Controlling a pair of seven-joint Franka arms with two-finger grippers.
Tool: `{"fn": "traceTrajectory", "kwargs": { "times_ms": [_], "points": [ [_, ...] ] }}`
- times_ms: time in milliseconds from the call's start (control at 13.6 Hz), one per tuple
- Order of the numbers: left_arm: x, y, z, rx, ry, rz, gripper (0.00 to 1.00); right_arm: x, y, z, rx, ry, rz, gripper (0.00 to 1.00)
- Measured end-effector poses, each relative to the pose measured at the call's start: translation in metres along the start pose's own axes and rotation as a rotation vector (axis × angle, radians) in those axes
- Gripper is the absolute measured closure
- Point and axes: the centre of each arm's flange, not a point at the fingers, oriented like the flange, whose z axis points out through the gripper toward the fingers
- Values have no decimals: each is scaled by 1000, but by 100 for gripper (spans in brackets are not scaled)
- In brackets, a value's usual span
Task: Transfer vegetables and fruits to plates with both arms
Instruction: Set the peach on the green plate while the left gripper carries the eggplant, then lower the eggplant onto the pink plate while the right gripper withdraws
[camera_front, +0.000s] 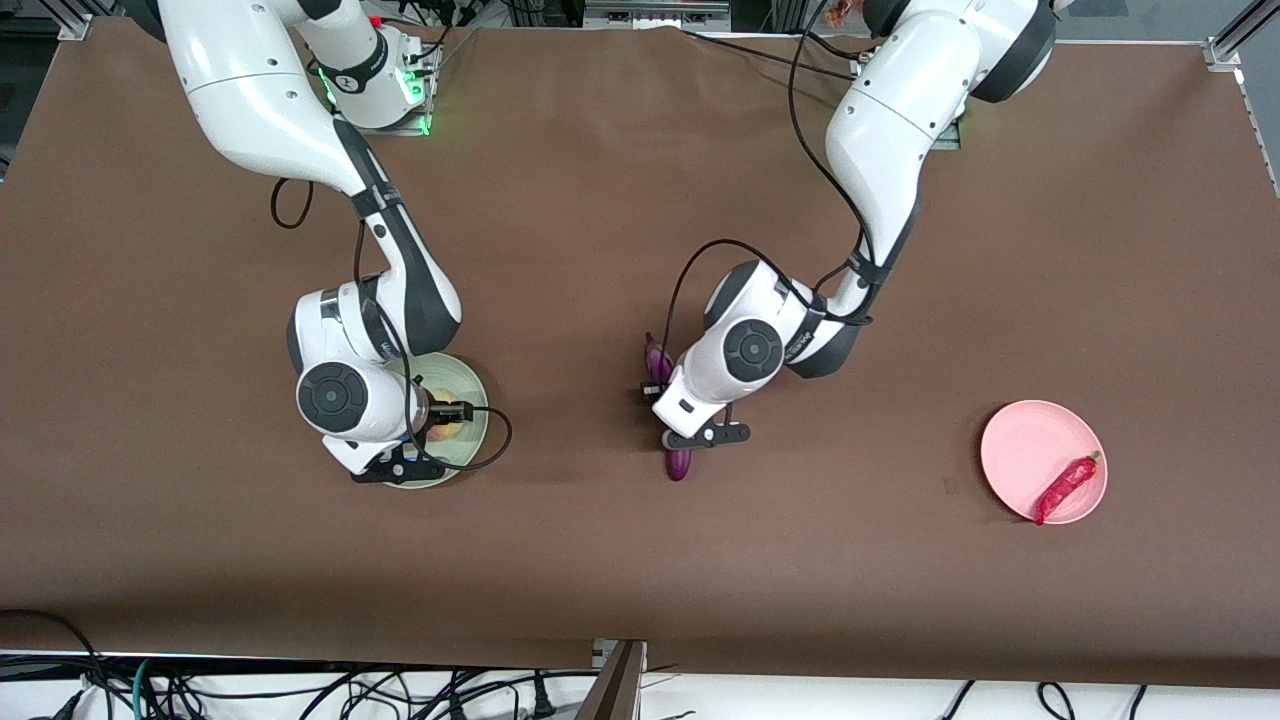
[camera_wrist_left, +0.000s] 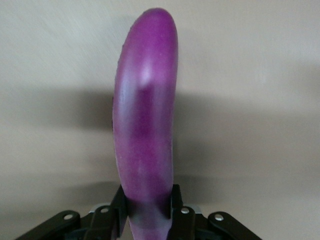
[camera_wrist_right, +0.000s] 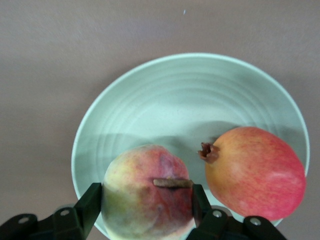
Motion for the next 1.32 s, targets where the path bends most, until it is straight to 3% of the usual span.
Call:
{"fn": "traceTrajectory", "kwargs": {
  "times_ms": [221,441,589,736,1030,1324],
  "points": [
    [55,-72,-47,19,-38,106,63,0,0,8,-2,-7,0,22],
    [109,-200,-109,17,-130,284,67,5,4,-16,-1,34,-4,0],
    [133,-291,-136,-19,-156,407,67,3,23,-66,-15,56,-6,0],
    [143,-354,-151,-10,-171,514,67,-10,47,-126,-29,40,-33,0],
    [154,-401,-179,78,-175,697,67,-45,86,-216,-44,-22,-61,0],
    [158,-474,-193,104,-186,786,67,-74,116,-280,-32,13,-66,0]
  ]
}}
